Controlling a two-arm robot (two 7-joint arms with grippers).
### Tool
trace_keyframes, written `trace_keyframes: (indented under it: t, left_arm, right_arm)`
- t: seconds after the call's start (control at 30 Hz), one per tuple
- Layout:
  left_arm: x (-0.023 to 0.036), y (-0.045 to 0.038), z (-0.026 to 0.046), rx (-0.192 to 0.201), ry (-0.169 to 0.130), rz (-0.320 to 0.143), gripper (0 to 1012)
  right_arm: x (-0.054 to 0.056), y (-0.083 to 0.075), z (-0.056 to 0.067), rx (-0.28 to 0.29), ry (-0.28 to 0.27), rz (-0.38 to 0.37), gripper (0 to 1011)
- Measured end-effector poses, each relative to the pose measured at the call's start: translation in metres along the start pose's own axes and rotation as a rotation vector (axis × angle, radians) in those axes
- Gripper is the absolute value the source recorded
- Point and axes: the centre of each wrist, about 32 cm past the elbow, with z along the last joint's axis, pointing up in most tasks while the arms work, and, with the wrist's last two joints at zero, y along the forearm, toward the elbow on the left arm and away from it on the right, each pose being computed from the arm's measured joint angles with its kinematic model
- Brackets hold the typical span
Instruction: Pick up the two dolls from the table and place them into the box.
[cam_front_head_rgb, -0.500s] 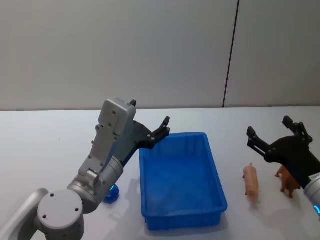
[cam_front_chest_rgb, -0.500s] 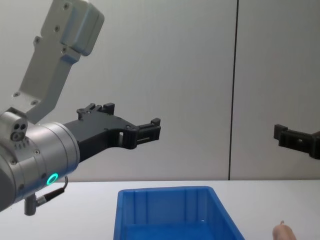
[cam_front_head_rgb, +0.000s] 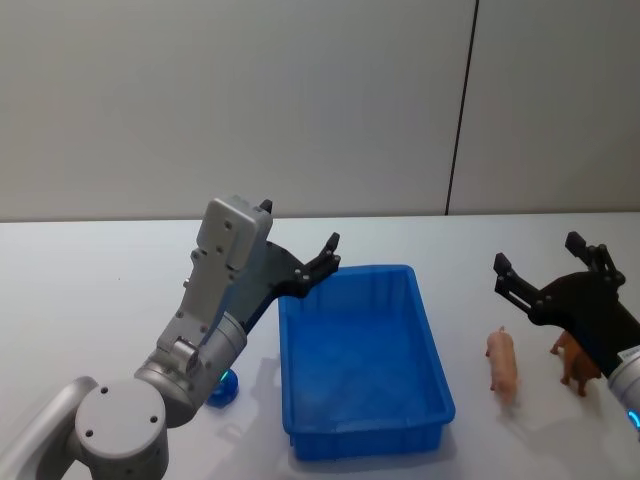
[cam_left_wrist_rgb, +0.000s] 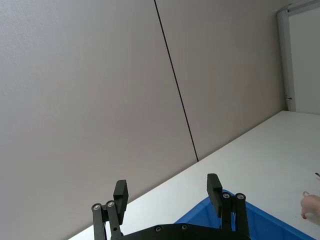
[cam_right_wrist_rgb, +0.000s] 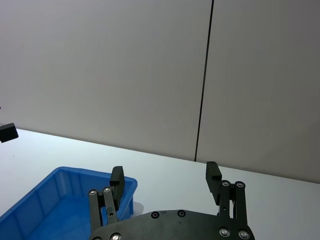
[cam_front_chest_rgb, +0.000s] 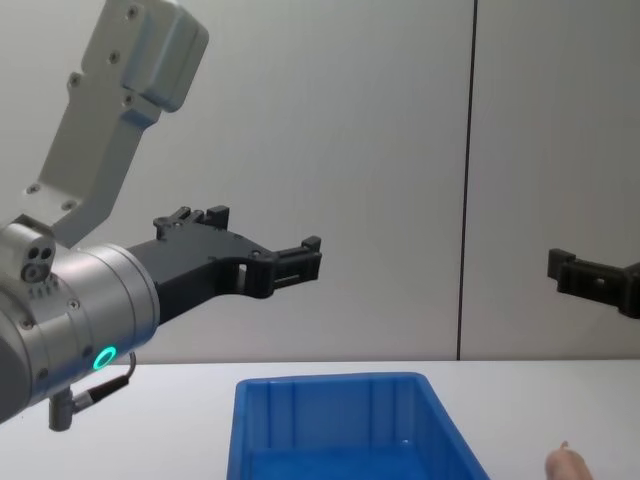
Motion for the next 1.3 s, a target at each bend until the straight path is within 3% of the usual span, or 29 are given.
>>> trace_keyframes:
  t: [1.3]
  left_arm:
    - [0.0000,0.0000,0.0000,0.000,0.000,0.000,1001]
  right_arm:
    - [0.0000,0.0000,0.0000,0.000,0.000,0.000,1001]
